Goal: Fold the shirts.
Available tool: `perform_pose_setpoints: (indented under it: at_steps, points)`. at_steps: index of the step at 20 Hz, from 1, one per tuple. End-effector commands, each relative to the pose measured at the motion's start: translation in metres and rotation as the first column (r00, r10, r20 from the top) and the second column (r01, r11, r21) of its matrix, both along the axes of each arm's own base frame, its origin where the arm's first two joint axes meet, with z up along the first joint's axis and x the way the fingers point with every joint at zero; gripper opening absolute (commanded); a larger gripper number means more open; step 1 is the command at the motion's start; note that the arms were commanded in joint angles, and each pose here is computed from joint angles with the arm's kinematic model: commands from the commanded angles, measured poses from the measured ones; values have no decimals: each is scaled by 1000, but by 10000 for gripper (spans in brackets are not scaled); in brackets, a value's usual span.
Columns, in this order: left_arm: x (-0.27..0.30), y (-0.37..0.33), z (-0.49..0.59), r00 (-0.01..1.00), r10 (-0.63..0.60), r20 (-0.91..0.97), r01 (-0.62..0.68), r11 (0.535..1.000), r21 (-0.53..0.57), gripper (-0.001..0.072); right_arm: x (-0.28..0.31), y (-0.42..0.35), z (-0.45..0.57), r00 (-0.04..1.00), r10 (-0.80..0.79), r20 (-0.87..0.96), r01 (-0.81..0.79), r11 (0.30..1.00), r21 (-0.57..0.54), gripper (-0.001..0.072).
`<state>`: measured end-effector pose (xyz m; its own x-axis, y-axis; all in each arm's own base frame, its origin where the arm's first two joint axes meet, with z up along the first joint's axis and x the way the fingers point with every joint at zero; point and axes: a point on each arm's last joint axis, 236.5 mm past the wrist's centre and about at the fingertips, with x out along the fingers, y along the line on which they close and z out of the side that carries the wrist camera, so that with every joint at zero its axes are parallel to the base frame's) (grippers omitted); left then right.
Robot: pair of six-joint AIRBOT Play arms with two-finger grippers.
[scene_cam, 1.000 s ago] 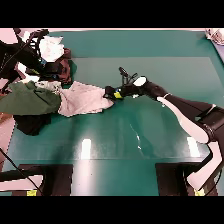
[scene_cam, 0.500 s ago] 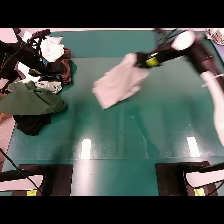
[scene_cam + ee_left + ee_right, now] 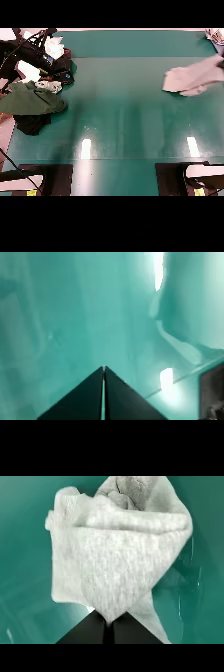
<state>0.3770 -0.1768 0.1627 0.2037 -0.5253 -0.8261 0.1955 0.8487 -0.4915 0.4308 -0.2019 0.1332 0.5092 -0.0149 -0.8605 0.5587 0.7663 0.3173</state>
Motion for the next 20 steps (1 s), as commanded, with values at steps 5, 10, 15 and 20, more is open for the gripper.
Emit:
perform_pose_setpoints:
  at_steps: [5, 10, 15, 20]
  points:
    - [-1, -11, 7, 1000, -10, 2, 10, 998, -54, 27, -141, -140, -53, 904, -369, -216, 400, 909, 120, 10]
    - [-2, -11, 7, 1000, -13, -2, 13, 999, -52, 27, -210, -153, -87, 792, -441, -421, 526, 844, 104, 10]
    - [-9, -10, 5, 999, -27, -24, 26, 999, -48, 27, -254, -105, -138, 690, -360, -628, 564, 811, 155, 16]
    - [-16, -10, 5, 998, -44, -45, 42, 998, -44, 27, -307, -88, -119, 559, -396, -728, 581, 814, 4, 365]
